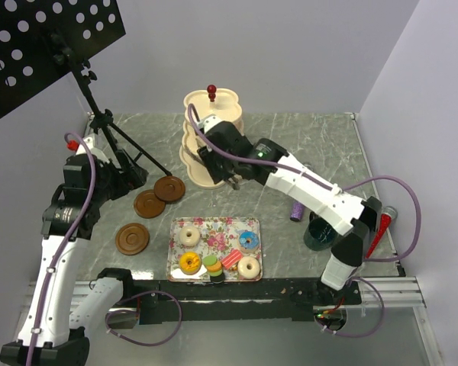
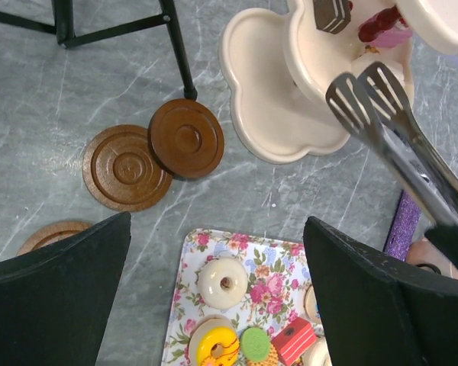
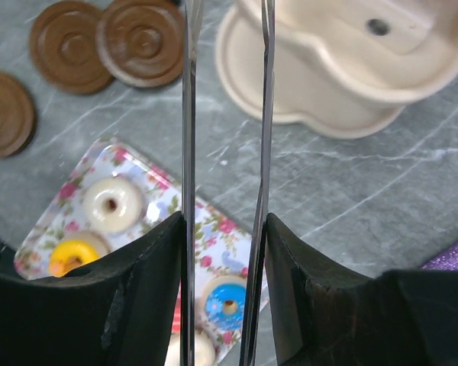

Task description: Serve the afternoon tea

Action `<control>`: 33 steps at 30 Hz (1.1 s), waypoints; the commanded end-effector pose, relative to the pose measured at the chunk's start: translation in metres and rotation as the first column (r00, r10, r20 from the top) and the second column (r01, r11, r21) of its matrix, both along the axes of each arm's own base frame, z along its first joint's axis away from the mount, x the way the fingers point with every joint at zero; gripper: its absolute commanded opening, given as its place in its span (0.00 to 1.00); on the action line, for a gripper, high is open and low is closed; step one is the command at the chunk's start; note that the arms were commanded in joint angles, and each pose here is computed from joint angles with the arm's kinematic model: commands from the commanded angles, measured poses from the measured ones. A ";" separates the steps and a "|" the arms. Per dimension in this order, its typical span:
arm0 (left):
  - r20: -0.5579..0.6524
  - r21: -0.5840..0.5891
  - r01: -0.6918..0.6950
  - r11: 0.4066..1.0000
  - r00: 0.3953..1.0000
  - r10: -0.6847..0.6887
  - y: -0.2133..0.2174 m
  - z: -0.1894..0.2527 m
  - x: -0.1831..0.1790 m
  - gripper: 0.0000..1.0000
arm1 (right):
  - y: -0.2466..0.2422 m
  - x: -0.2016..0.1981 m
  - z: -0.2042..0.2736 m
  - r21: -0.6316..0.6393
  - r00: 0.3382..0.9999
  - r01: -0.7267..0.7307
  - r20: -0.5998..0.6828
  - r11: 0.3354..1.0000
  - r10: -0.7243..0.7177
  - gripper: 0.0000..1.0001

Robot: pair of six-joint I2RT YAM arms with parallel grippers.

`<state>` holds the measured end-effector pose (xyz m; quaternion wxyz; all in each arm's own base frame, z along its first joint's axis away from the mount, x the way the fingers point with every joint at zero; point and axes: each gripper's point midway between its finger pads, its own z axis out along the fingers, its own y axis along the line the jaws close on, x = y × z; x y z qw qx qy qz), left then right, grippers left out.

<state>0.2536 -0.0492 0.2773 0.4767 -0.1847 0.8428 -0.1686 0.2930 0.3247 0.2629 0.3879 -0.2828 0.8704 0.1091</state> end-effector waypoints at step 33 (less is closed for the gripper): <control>-0.056 -0.103 -0.157 0.982 0.987 0.152 0.013 -0.038 -0.058 1.00 | -0.027 -0.173 -0.076 0.116 0.897 -0.302 -0.302 0.946 0.323 0.60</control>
